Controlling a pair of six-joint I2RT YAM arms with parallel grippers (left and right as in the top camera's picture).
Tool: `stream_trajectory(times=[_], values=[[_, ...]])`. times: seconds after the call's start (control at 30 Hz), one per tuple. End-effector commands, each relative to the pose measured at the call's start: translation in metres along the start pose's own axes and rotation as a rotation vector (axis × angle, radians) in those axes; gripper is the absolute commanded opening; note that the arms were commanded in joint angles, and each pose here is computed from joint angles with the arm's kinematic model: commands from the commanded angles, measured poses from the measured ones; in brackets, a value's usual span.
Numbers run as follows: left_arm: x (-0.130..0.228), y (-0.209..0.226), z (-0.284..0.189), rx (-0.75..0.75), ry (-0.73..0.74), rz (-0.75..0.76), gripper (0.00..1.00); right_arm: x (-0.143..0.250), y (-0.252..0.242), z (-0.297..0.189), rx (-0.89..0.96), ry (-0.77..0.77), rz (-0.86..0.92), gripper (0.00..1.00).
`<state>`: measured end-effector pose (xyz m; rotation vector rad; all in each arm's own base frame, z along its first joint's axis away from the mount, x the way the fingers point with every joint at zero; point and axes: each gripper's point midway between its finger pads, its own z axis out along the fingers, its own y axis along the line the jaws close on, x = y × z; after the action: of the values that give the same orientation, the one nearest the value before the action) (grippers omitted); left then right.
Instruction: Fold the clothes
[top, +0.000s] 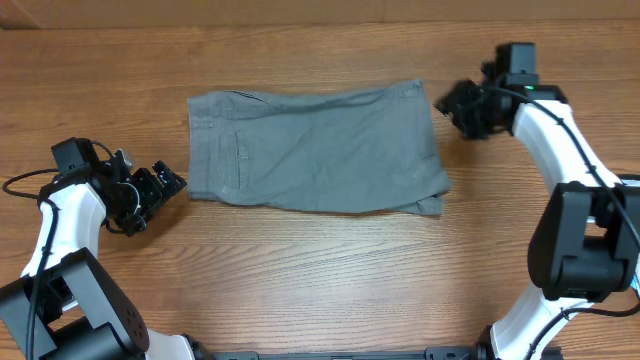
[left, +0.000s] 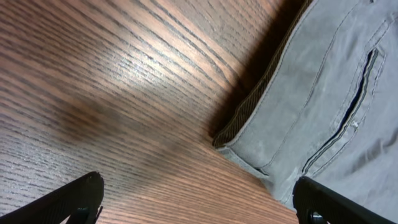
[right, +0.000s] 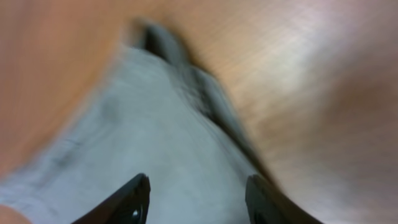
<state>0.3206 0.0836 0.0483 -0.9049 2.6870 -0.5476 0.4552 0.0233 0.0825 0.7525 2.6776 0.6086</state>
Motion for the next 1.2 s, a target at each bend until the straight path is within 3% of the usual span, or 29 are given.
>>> stream_trajectory(times=[0.0, 0.17, 0.23, 0.33, 0.37, 0.4, 0.47, 0.57, 0.6, 1.0, 1.03, 1.07, 1.1, 1.17], values=[[-0.005, -0.002, -0.001, 0.002, -0.006, 0.029, 1.0, 0.005, -0.018, -0.018, 0.05, 0.036, -0.088, 0.55], [-0.005, -0.004, -0.001, 0.013, -0.003, 0.05, 1.0, 0.043, -0.062, -0.02, 0.225, 0.176, -0.065, 0.57], [-0.004, -0.006, 0.0, 0.014, 0.0, 0.068, 0.99, 0.057, -0.069, -0.013, 0.233, 0.211, -0.083, 0.57], [0.0, -0.013, 0.002, 0.021, 0.01, 0.121, 0.91, 0.072, -0.07, 0.002, 0.185, 0.243, -0.078, 0.57], [0.001, -0.017, 0.004, 0.029, 0.016, 0.139, 0.9, 0.075, -0.067, 0.006, 0.152, 0.247, -0.077, 0.52], [0.004, -0.022, 0.005, 0.042, 0.022, 0.164, 0.9, 0.077, -0.064, 0.009, 0.125, 0.253, -0.075, 0.41], [0.008, -0.031, 0.008, 0.052, 0.033, 0.201, 0.9, 0.082, -0.055, 0.01, 0.061, 0.275, -0.108, 0.34], [0.015, -0.044, 0.013, 0.059, 0.049, 0.266, 0.91, 0.088, -0.046, 0.005, 0.007, 0.309, -0.151, 0.08], [0.018, -0.049, 0.015, 0.062, 0.056, 0.295, 0.91, 0.091, -0.046, 0.001, 0.015, 0.327, -0.14, 0.04], [0.027, -0.062, 0.025, 0.004, 0.058, 0.4, 0.94, 0.103, -0.074, -0.051, 0.2, 0.38, -0.069, 0.04], [0.025, -0.062, 0.025, 0.001, 0.054, 0.4, 0.94, 0.103, -0.074, -0.049, 0.197, 0.377, -0.069, 0.16], [0.024, -0.061, 0.025, -0.001, 0.047, 0.4, 0.94, 0.103, -0.074, -0.047, 0.193, 0.373, -0.071, 0.57], [0.021, -0.062, 0.024, 0.002, 0.036, 0.395, 0.95, 0.101, -0.074, -0.045, 0.189, 0.362, -0.075, 0.72], [0.016, -0.069, 0.022, 0.04, 0.019, 0.371, 0.97, 0.09, -0.072, -0.038, 0.171, 0.314, -0.095, 0.74]])
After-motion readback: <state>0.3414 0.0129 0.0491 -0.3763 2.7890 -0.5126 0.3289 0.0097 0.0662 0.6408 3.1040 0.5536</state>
